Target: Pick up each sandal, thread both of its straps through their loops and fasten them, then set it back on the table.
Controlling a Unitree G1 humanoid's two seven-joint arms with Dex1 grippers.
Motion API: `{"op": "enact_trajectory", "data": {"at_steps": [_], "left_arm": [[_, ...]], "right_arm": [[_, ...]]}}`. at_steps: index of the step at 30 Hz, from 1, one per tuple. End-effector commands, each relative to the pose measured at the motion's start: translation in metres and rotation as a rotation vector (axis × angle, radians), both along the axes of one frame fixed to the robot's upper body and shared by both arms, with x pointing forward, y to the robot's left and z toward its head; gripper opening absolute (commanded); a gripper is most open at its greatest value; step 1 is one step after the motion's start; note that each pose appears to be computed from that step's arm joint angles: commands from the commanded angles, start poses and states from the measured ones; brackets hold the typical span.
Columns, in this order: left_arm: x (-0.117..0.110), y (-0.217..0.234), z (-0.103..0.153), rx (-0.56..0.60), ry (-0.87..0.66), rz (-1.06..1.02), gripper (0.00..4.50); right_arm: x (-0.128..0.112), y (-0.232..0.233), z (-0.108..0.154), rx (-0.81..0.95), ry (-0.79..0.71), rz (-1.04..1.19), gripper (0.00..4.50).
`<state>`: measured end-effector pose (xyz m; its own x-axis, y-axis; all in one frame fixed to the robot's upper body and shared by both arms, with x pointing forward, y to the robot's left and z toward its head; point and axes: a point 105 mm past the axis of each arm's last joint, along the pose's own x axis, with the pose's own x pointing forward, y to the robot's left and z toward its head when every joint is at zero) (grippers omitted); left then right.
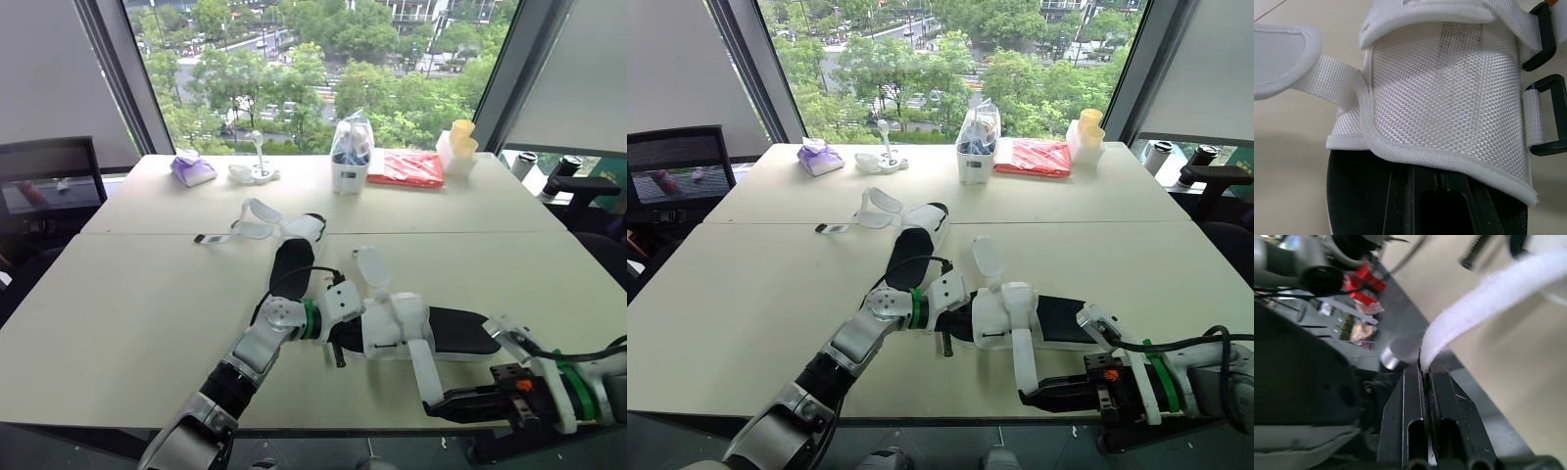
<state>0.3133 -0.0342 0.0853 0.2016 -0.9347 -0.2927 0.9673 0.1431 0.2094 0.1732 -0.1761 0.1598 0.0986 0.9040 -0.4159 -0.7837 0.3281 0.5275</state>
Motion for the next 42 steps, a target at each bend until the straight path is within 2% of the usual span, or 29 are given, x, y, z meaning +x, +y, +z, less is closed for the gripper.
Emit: {"op": "enact_trajectory", "data": {"at_steps": [1, 5, 9, 12, 17, 22, 28, 33, 36, 37, 41, 42], "left_arm": [[-0.004, -0.001, -0.02, 0.067, 0.04, -0.015, 0.0], [-0.003, -0.001, -0.02, 0.067, 0.04, -0.02, 0.0], [-0.004, -0.001, -0.021, 0.069, 0.039, -0.026, 0.0], [-0.004, -0.002, -0.02, 0.07, 0.039, -0.028, 0.0], [-0.006, 0.0, -0.022, 0.071, 0.043, -0.026, 0.0], [-0.009, 0.003, -0.026, 0.079, 0.052, -0.018, 0.0], [-0.011, 0.004, -0.026, 0.075, 0.057, -0.007, 0.0], [-0.013, 0.004, -0.027, 0.075, 0.058, -0.005, 0.0], [-0.013, 0.003, -0.027, 0.077, 0.058, -0.005, 0.0], [-0.013, 0.003, -0.027, 0.077, 0.058, -0.005, 0.0], [-0.014, 0.004, -0.027, 0.078, 0.058, -0.003, 0.0], [-0.014, 0.004, -0.027, 0.079, 0.058, -0.002, 0.0]], "right_arm": [[0.004, 0.011, 0.037, 0.133, -0.074, 0.018, 0.03], [0.019, 0.019, 0.065, 0.283, -0.115, -0.03, 0.03], [0.033, 0.023, 0.076, 0.354, -0.122, -0.083, 0.03], [0.063, 0.018, 0.066, 0.383, -0.115, -0.233, 0.03], [0.083, 0.013, 0.045, 0.361, -0.079, -0.325, 0.03], [0.125, 0.001, 0.041, 0.402, -0.097, -0.485, 0.03], [0.133, 0.002, 0.029, 0.381, -0.034, -0.476, 0.03], [0.143, -0.006, 0.027, 0.438, 0.045, -0.509, 0.03], [0.144, -0.009, 0.031, 0.471, 0.07, -0.502, 0.89], [0.143, -0.009, 0.034, 0.471, 0.062, -0.491, 1.48], [0.137, -0.01, 0.058, 0.447, -0.058, -0.417, 3.38], [0.137, -0.012, 0.067, 0.445, -0.103, -0.402, 3.38]]}}
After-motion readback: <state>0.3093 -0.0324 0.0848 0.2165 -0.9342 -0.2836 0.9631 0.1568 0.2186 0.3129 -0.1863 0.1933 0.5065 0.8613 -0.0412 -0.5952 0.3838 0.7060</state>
